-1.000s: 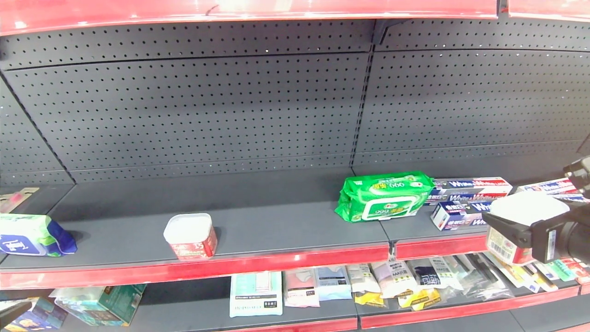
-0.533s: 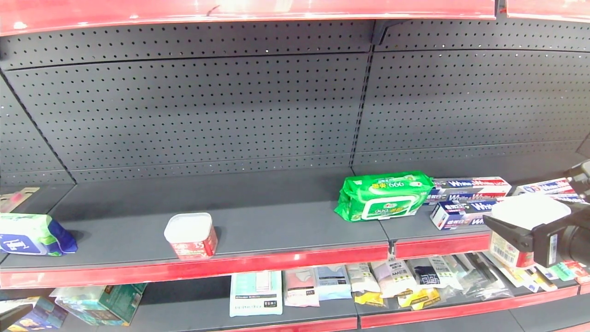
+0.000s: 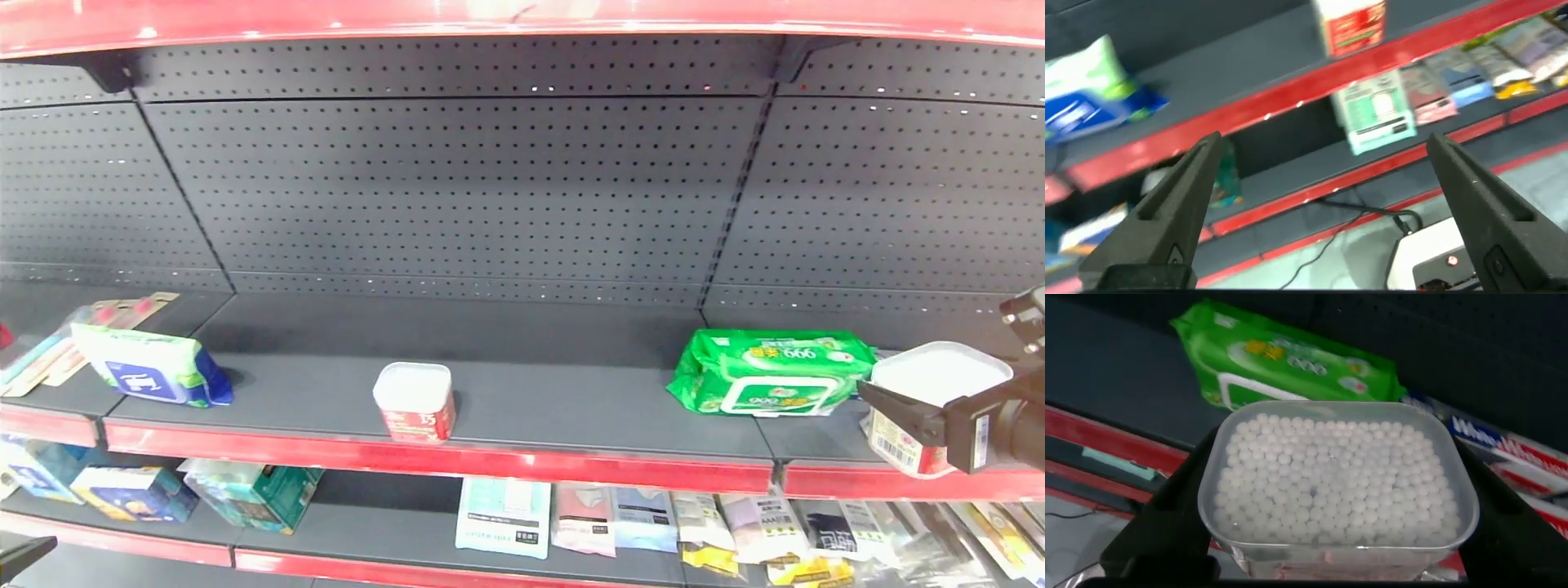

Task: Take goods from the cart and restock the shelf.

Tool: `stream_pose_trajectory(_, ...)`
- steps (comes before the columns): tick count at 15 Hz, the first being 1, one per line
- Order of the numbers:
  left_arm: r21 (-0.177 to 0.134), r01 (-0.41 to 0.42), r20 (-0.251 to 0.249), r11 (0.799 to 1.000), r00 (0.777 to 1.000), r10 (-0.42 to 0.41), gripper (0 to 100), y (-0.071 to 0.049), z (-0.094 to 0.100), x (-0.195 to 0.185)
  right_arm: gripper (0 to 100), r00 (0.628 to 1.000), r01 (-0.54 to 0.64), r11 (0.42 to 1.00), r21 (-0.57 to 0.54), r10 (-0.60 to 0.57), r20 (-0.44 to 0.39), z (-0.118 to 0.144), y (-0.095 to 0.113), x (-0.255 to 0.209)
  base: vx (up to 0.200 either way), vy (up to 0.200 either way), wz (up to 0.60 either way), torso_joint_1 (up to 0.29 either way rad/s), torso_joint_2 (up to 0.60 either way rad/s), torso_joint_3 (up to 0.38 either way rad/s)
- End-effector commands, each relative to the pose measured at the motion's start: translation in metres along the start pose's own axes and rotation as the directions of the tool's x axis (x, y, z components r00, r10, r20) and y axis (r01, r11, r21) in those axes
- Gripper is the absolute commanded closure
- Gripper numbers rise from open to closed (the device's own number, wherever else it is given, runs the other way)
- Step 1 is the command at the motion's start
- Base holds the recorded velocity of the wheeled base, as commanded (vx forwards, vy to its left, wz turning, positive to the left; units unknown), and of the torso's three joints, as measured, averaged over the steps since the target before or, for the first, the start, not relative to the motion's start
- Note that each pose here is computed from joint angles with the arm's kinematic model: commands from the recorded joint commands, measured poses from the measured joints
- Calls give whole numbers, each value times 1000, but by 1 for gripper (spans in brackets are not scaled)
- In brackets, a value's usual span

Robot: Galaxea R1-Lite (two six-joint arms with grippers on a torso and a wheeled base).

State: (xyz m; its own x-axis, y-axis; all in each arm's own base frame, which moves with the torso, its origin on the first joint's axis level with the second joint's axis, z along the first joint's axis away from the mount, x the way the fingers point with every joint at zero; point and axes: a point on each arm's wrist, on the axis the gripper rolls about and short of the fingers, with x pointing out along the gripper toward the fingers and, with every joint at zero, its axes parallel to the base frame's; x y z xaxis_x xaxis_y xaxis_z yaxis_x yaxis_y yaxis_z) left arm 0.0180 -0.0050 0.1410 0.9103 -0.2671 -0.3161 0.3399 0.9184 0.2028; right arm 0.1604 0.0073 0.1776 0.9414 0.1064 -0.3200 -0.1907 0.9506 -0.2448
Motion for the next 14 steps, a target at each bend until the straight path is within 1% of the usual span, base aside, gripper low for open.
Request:
stream_pose_trajectory(1,1,0,1,1000,1000,0,0,0,0,0,100,1000,0,1000,-2,0,0,0,0,0,0,0,0,0,0,0)
stream_pose_trajectory(5,4,-2,0,1000,1000,2,0,0,1,0,100,1000,1,1000,-3,-1,1,0,0,0,0,0,0,0,0,0)
stream_pose_trajectory(7,19,-8,6,1000,1000,8,0,0,0,-1,100,1000,1,1000,-2,-1,0,-1,0,0,0,0,0,0,0,0)
stream_pose_trajectory(12,22,-7,3,1000,1000,7,0,0,-2,-1,100,1000,10,1000,5,-10,4,1,-2,0,0,0,0,0,0,0)
stream_pose_trajectory(14,35,-6,3,999,1000,6,0,0,-2,-1,100,1000,11,1000,8,-11,2,1,-2,0,0,0,0,0,0,0)
